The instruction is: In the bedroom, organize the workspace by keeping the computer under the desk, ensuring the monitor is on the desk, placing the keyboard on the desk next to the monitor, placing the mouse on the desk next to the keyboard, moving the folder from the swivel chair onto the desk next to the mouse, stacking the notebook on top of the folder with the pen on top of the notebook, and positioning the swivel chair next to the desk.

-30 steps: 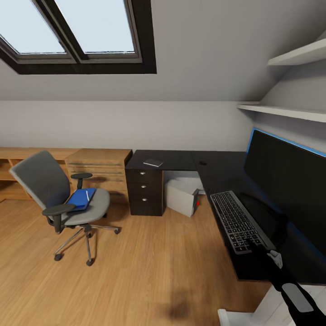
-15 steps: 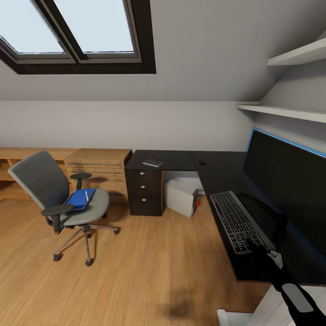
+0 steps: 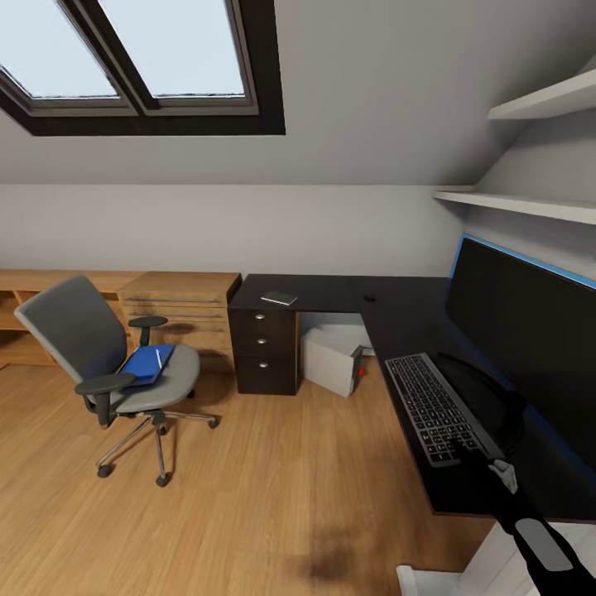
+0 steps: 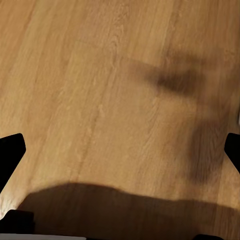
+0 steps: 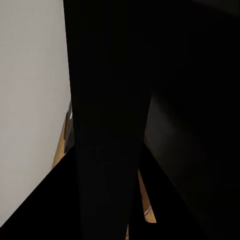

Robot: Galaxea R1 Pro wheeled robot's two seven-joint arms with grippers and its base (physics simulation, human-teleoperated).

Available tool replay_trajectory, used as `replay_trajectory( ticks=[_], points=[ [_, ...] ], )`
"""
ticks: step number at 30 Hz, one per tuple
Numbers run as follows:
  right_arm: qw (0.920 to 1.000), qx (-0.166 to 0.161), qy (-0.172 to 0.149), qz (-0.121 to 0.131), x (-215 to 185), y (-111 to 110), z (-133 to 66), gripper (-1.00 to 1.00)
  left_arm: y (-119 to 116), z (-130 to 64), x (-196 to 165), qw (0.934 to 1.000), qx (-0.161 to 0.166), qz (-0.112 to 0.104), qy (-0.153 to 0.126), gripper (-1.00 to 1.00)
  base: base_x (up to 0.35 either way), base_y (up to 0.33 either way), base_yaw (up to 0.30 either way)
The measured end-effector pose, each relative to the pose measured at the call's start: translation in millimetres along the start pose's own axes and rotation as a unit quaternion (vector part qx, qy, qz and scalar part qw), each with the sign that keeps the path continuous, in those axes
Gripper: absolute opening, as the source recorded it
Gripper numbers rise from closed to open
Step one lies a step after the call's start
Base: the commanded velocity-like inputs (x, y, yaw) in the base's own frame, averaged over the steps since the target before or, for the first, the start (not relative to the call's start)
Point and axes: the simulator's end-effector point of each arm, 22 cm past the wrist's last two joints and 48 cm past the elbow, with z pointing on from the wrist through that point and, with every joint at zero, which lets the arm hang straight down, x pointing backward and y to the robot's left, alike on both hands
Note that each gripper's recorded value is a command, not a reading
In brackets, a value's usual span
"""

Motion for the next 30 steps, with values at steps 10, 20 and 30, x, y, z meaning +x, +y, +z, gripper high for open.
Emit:
replay_trajectory(
  ticks=[10,20,30],
  points=[
    [1.0,0.0,-0.001,0.002,0,0,0.0,-1.0,0,0.0,0,1.0,0.0,0.0,0.0,1.0,0.0,0.0,0.0],
    [0.9996,0.004,-0.006,0.026,16,1,5.2,-1.0,0,-0.1,0,1.0,0.0,0.0,0.0,1.0,0.0,0.0,0.0],
    [0.9997,0.004,-0.008,0.024,16,1,5.2,-1.0,0,-0.1,0,1.0,0.0,0.0,-0.001,1.0,0.028,-0.052,0.0]
  ],
)
